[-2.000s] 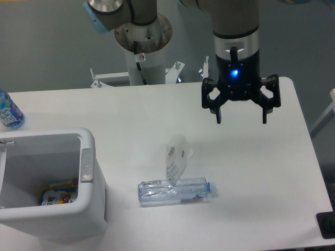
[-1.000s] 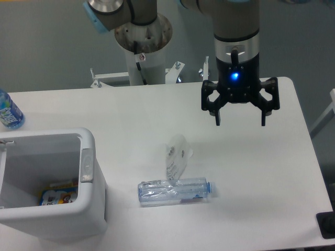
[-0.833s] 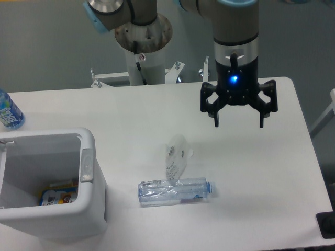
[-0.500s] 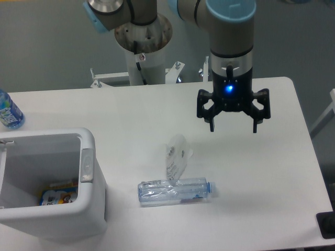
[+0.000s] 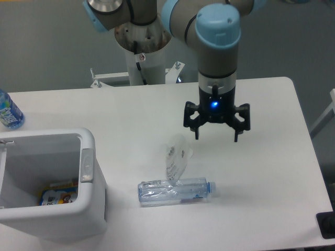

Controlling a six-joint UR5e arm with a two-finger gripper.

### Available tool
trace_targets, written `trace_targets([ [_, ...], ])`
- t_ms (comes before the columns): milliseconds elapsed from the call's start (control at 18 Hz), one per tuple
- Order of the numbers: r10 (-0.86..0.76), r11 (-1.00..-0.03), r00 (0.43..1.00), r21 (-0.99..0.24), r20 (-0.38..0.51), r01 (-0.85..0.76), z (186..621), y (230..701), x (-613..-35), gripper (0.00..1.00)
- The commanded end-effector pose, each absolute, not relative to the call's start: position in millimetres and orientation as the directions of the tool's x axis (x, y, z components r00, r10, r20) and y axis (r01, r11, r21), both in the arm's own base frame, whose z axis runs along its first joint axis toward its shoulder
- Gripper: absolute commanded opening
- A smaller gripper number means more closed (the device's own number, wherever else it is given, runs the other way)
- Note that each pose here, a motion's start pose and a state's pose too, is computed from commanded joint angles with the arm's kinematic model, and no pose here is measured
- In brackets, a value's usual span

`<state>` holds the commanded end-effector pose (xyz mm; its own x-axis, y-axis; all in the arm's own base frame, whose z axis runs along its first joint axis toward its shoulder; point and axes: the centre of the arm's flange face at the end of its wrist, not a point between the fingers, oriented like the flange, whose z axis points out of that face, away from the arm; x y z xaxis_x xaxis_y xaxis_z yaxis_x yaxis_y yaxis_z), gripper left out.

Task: Place the trash in the trash can
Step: 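Move the open gripper down over the clear plastic bag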

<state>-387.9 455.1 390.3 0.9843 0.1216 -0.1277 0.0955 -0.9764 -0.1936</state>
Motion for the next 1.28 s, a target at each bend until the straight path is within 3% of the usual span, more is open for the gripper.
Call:
trace_targets([
  [222,0.097,-0.983,0.990,-0.166,-0.102,0.079,358.0,464.5,-381.6,1.00],
  [444,-0.040,-0.989,0.994,-0.135,-0.103,-0.053,325.7,465.1,-372.6,1.00],
  [833,-0.069,-0.994,0.998,-0.082,-0.009,-0.069,275.0,463.1,-335.3,1.00],
  [1278,-0.059,-0.997,0.998,-0.050,0.035,-0.058,247.2,468.2,-324.1,1.00],
])
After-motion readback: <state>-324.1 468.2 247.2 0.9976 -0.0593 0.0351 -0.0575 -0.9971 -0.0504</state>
